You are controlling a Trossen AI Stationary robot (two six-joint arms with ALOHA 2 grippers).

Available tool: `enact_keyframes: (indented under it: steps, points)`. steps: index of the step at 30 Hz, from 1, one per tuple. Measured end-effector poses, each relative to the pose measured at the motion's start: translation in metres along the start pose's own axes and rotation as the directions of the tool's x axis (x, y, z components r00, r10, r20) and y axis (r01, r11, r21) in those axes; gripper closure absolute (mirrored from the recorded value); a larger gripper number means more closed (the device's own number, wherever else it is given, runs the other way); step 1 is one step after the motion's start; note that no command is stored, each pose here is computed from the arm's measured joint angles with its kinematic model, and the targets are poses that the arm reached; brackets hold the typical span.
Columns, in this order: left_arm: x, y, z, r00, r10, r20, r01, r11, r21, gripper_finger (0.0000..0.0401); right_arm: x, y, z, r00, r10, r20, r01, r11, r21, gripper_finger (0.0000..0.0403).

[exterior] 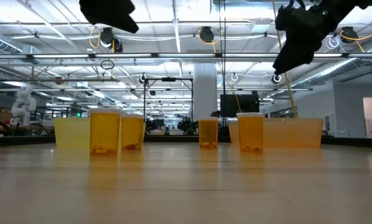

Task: Pick and place medicine bottles into bin by pill shape (circle, oval)
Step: Put the large orange pill bottle into the yellow bin

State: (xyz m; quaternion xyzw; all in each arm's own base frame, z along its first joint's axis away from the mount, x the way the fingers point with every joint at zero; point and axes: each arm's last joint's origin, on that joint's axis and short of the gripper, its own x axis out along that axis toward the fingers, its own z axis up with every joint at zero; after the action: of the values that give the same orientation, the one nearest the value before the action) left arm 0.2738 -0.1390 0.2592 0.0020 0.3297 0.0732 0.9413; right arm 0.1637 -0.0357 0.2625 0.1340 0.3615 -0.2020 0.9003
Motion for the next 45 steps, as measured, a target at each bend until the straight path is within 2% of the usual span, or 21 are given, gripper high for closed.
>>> enact_keyframes:
  steps: [5, 11, 23, 34, 41, 45]
  points:
    - [-0.004, 0.021, 0.002, 0.992, -0.069, -0.105, 0.065, 0.997, -0.038, 0.0146, 0.001, 0.013, 0.003, 0.995, 0.028, 0.095, -0.014, 0.989, -0.15, 0.0195]
    - [0.003, 0.039, -0.002, 0.973, -0.072, -0.221, 0.061, 0.997, -0.054, 0.0146, -0.002, 0.02, 0.005, 0.988, 0.076, 0.136, -0.04, 0.967, -0.253, 0.0195]
    - [0.002, 0.052, -0.004, 0.941, -0.063, -0.333, 0.059, 0.998, -0.023, 0.0143, -0.001, 0.02, 0.005, 0.988, 0.08, 0.134, -0.042, 0.964, -0.263, 0.0195]
    - [0.011, 0.071, -0.003, 0.925, -0.039, -0.378, 0.042, 0.999, -0.002, 0.0074, -0.001, 0.02, 0.005, 0.988, 0.08, 0.133, -0.042, 0.964, -0.263, 0.0195]
    - [0.015, 0.073, -0.004, 0.922, -0.02, -0.387, 0.035, 0.999, 0.032, 0.0077, -0.001, 0.02, 0.005, 0.988, 0.08, 0.133, -0.042, 0.964, -0.263, 0.0195]
    - [0.027, 0.069, -0.01, 0.9, -0.028, -0.435, 0.053, 0.998, 0.046, 0.0075, -0.001, 0.02, 0.005, 0.988, 0.08, 0.133, -0.043, 0.964, -0.263, 0.0195]
